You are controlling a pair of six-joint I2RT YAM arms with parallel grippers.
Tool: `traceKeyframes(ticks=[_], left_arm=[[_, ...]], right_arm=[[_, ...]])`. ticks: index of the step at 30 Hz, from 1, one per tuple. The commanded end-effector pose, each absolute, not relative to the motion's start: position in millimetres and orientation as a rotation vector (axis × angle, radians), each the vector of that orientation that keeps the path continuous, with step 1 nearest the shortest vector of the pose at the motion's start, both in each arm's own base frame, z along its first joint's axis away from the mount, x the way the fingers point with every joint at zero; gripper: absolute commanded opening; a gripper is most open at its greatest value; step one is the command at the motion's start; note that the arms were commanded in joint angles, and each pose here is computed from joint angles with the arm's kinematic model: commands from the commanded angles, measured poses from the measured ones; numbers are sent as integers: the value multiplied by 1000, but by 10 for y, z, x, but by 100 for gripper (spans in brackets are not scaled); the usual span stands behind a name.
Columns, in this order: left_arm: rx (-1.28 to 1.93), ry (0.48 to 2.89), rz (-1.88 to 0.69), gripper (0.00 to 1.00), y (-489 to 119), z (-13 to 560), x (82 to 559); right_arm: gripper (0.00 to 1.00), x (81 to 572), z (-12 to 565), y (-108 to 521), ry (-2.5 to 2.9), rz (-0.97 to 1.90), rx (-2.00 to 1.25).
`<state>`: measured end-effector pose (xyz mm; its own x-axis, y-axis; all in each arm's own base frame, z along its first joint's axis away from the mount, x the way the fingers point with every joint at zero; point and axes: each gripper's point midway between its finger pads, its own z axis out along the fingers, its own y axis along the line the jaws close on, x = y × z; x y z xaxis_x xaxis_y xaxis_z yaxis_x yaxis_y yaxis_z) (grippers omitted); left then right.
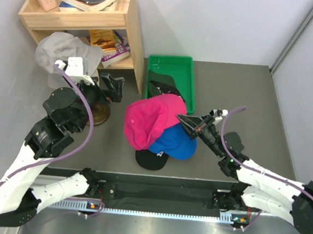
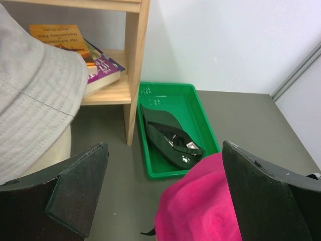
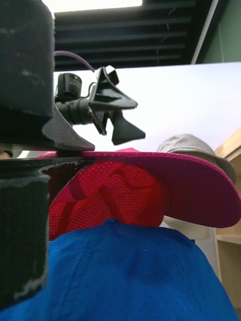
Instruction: Stack the hats
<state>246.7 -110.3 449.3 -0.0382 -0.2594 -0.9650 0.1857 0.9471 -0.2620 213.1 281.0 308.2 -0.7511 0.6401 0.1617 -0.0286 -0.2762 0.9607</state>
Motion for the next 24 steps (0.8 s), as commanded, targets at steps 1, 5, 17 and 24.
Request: traceKeyframes(ticks=[1,5,17,24], left_arm=[[-74,1562,-414,99,-1207,4478,2506],[-54,1616,-424,99,-1278,4303,2514],[73,1880,-525,90,-1597,3419,2337],[108,2050,-531,86,-1667,2886,2211]], right_arm=[[0,2090,3226,2573,1413,2099,824],[0,2111,2952,2379,1427,2025,890],[0,2308,2533,2091,1428,1919,907],[0,2325,2316,2130,1544,1893,845]])
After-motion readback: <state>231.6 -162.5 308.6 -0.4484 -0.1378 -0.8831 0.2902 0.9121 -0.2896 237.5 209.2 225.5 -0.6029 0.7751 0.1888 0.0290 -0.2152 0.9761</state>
